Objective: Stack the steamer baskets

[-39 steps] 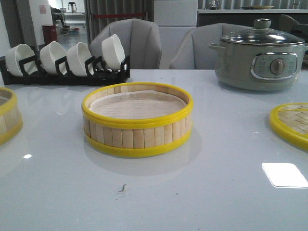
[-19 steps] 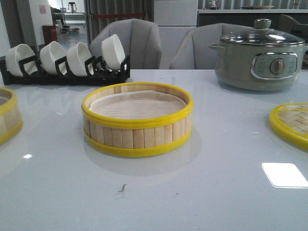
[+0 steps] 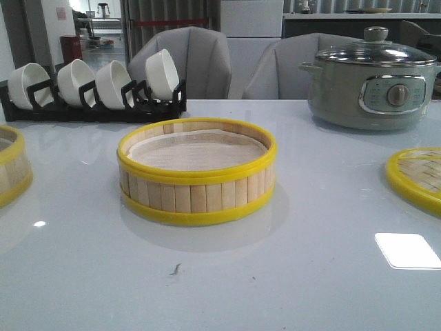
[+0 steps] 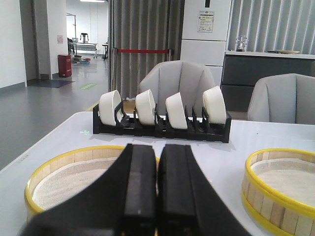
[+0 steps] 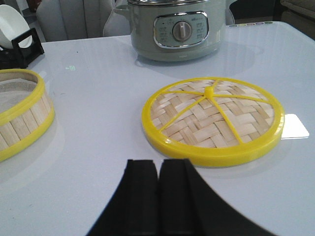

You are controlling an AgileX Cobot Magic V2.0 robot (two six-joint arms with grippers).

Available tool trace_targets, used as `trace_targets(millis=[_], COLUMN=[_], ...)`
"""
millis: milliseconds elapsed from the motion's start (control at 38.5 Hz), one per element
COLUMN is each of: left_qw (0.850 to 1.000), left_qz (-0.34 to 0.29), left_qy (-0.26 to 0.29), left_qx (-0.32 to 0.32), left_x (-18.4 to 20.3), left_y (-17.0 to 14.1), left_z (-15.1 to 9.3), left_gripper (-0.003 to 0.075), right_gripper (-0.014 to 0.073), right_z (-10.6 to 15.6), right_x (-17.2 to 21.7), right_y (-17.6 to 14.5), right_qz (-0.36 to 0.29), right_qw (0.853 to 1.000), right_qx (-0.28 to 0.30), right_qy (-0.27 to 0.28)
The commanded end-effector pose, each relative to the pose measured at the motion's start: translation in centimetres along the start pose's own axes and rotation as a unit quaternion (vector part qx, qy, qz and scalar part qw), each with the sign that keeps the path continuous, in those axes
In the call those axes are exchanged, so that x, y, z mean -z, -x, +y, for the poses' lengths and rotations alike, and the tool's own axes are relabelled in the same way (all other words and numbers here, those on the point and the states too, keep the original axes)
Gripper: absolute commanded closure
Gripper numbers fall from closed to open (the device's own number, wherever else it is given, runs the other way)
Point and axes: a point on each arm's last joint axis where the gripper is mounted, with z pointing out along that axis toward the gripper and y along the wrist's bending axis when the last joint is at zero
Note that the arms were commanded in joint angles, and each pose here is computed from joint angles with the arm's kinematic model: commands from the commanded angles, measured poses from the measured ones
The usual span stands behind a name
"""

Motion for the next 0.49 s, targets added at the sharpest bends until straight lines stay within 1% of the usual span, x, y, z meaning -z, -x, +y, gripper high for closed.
trace_targets(millis=[0,312,467], left_qw=[0.999,0.999,0.999], left_qz=[-0.036,-0.036,-0.029], left_qy=[-0.003,-0.003,-0.011], left_qx=[0.001,0.001,0.006], left_x=[-0.05,-0.05,-0.05], left_y=[0.69,0.69,0.63], left_z=[-0.05,-0.05,-0.15], left_gripper=[0.0624,0.0624,0.0624], right_gripper=[0.0522,0.0522,0.0522], right_z=[0.12,0.12,0.12], right_x=[0.34,0.34,0.34], right_y=[1.44,1.44,1.44], right_qz=[-0.065,-0.065,-0.065], right_qw=[0.998,0.998,0.998], right_qx=[0.008,0.008,0.008], right_qy=[0.003,0.003,0.003])
